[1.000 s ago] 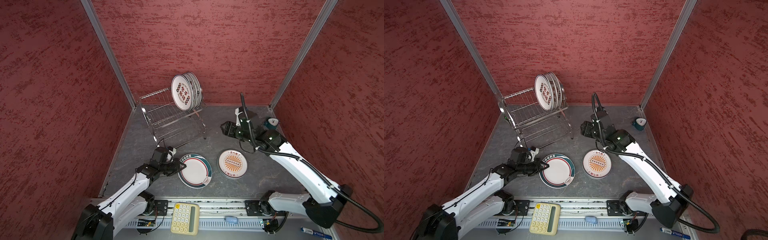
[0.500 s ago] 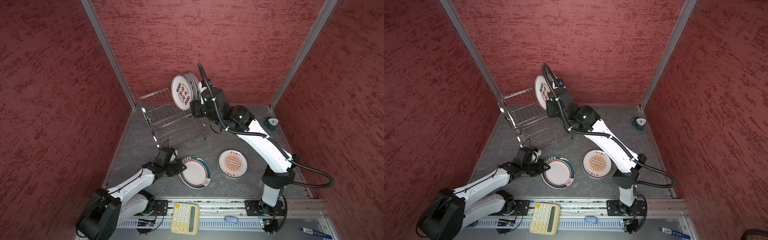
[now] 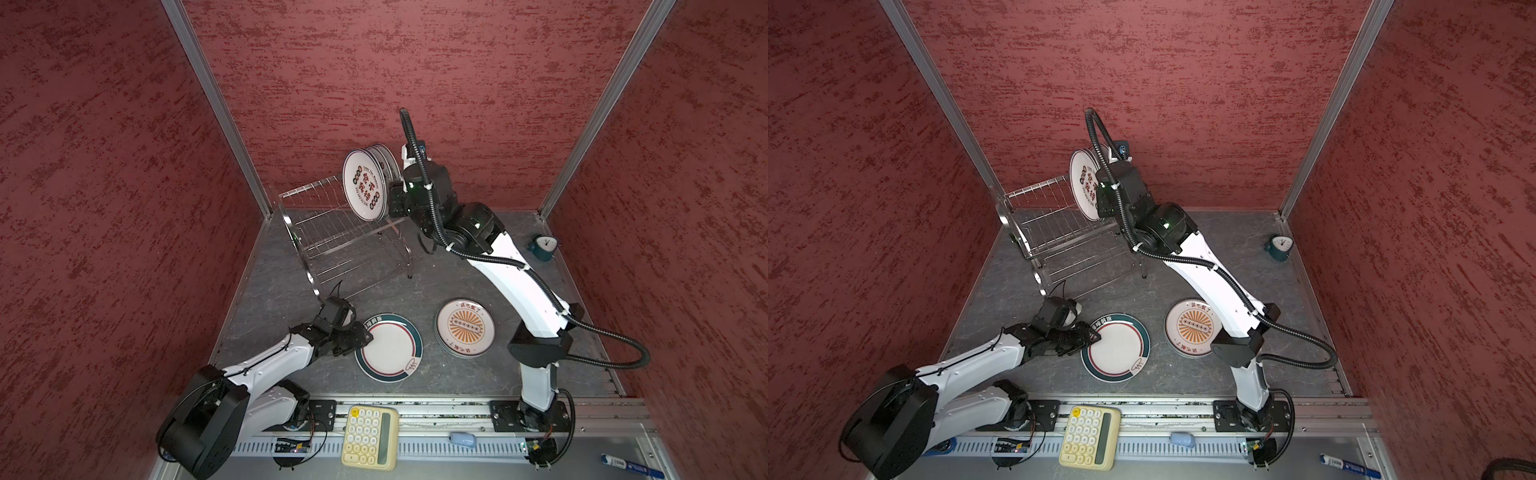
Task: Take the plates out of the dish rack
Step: 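Lower the plate onto the table with the left gripper while the right withdraws, then grip the nearest red-patterned plate in the rack with the right gripper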
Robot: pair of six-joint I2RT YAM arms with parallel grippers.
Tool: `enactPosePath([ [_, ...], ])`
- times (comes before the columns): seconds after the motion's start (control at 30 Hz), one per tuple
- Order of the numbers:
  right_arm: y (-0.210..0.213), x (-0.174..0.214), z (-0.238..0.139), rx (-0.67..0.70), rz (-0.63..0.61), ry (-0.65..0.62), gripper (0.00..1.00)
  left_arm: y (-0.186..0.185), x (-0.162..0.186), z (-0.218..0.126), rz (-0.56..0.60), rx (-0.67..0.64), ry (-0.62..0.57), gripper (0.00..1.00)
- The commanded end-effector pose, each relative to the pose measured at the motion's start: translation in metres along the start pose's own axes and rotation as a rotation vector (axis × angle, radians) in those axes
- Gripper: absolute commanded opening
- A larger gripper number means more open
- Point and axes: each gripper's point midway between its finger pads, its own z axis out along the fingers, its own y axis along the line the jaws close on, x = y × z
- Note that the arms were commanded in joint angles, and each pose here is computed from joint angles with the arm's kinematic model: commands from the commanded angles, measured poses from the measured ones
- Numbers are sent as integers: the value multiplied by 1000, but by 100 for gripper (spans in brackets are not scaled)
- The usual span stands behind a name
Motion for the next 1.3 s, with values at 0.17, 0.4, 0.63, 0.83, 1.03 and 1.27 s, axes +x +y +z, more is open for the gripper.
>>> enactPosePath([
  [0.17,-23,-9,27,-17,30,-1,42,2,-11,-10,-11,-17,-28,69],
  [0.4,-21,-10,35,-88,70,16,40,1,-18,-21,-21,-12,-49,79],
  [0.63,-18,-17,25,-121,81,10,40,3,-24,-28,-36,-1,-61,84],
  [0.83,-13,-12,29,-145,80,27,40,3,-24,-31,-44,7,-63,84],
  [1.03,-10,-4,41,-152,82,43,36,2,-25,-38,-45,14,-77,84],
  [1.27,-12,4,58,-146,81,60,33,0,-26,-44,-43,21,-87,85],
])
